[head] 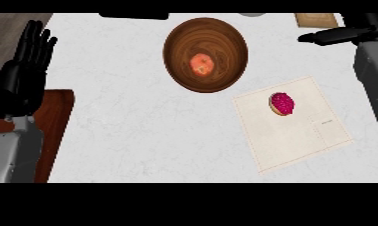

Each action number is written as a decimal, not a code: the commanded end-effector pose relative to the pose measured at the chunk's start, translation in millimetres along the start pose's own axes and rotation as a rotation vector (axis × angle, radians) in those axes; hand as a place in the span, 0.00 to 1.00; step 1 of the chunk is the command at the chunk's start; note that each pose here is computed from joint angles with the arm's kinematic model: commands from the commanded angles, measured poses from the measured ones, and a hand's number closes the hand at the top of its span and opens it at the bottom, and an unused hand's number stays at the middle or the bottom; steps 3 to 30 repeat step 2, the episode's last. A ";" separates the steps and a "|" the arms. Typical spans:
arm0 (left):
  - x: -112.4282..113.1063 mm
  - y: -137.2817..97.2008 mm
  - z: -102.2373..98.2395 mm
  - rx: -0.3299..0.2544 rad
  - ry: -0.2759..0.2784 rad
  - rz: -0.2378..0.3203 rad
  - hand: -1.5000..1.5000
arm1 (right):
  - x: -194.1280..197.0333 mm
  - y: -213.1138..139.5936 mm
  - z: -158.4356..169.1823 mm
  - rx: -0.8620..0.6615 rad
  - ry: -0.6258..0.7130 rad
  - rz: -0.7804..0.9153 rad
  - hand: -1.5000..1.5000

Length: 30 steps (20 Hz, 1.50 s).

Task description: Pick the squash from the placemat and place it in the bowl

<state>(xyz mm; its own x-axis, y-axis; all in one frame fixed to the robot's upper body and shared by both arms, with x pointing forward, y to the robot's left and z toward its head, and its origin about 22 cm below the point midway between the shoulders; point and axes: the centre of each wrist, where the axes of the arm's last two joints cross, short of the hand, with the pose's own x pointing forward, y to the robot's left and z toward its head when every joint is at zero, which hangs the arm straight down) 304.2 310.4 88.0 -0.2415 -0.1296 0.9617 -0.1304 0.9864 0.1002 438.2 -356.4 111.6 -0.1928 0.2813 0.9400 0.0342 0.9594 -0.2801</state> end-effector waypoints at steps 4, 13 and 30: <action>-0.7 -8.7 3.4 -0.013 -0.017 -0.004 0.50 | -19.7 -55.1 32.2 0.007 -0.002 -0.035 0.00; -0.7 -8.7 3.4 -0.013 -0.017 -0.004 0.50 | -19.7 -55.1 32.2 0.007 -0.002 -0.035 0.00; -0.7 -8.7 3.4 -0.013 -0.017 -0.004 0.50 | -19.7 -55.1 32.2 0.007 -0.002 -0.035 0.00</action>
